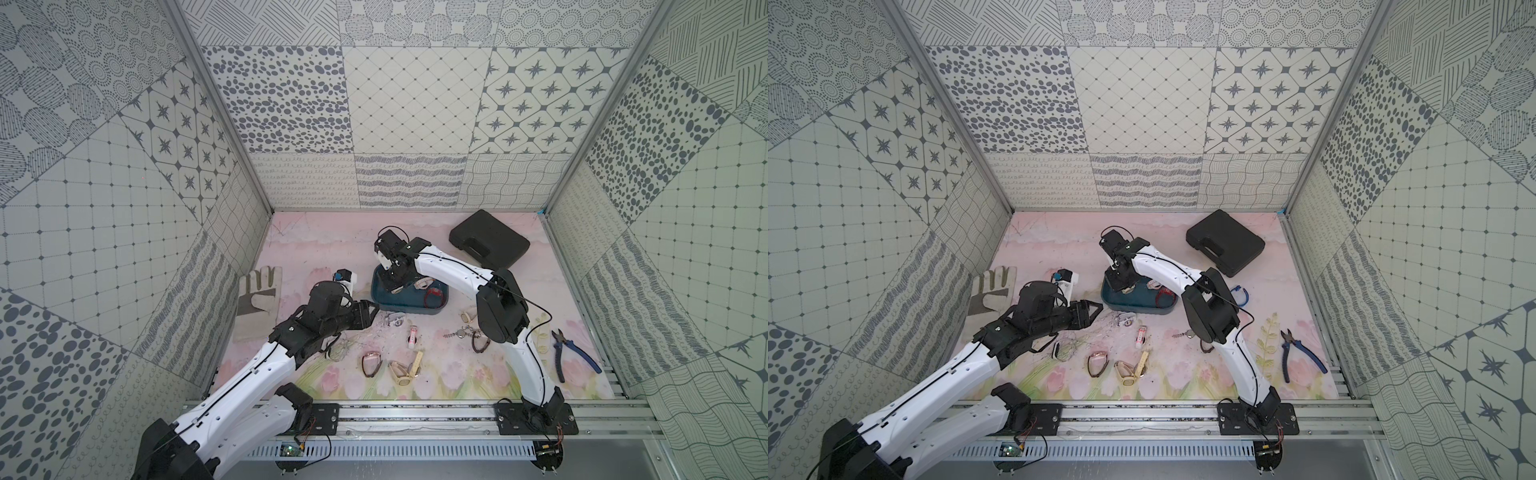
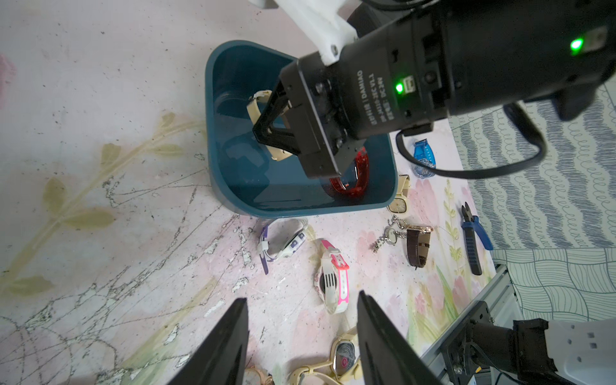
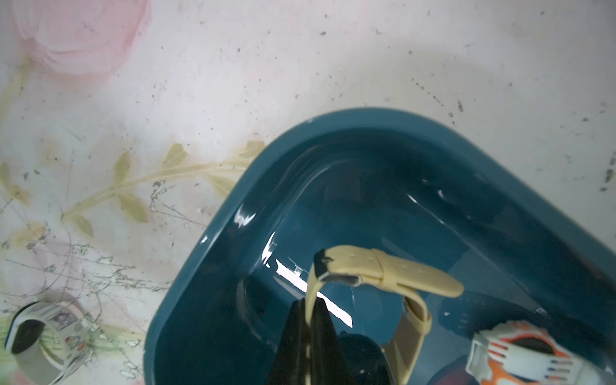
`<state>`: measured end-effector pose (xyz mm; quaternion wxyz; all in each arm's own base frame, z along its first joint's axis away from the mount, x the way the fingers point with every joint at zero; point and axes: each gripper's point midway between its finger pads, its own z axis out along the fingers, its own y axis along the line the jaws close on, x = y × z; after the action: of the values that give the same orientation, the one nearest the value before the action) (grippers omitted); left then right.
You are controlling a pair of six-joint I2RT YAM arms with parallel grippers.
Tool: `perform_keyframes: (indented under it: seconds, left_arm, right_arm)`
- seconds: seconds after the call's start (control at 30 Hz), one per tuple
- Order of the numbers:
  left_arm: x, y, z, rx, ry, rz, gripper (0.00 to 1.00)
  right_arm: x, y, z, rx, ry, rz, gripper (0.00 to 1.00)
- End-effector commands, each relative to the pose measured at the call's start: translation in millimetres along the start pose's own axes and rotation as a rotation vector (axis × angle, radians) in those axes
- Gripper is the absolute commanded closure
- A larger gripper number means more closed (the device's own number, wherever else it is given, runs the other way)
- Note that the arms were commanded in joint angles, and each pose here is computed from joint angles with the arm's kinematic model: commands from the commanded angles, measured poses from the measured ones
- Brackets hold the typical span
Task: Put the watch into the storage box
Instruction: Place the watch in the storage box.
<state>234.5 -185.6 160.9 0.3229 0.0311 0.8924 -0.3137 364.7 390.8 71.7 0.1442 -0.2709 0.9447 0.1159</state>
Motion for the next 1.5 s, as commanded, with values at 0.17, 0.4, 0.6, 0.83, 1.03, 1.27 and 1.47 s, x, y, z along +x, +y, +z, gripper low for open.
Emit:
perform_keyframes:
  seconds: [0.17,0.4,0.6,0.83,1.03,1.27,1.47]
  left_arm:
    - [6,4,-1,-0.010,0.020,-0.022,0.43]
    - [17,10,2,-0.016,0.049,-0.044,0.43]
    - [24,14,1,-0.034,0.071,-0.061,0.39]
    - [40,9,-8,-0.070,0.114,-0.042,0.39]
    - [87,18,-5,-0.190,0.262,0.013,0.41]
    - [125,50,-2,-0.302,0.311,-0.059,0.51]
    - [152,58,6,-0.340,0.385,-0.075,0.53]
  right_arm:
    - [8,-7,15,0.026,0.058,-0.019,0.98]
    - [13,-11,25,0.040,0.087,-0.026,0.79]
    - [5,-4,0,0.000,0.013,-0.017,0.41]
    - [-4,4,-74,-0.102,-0.171,0.027,0.34]
    - [18,-2,-123,-0.126,-0.265,0.048,0.34]
    - [52,-6,-120,-0.151,-0.249,0.075,0.34]
    - [62,-9,-114,-0.149,-0.237,0.081,0.34]
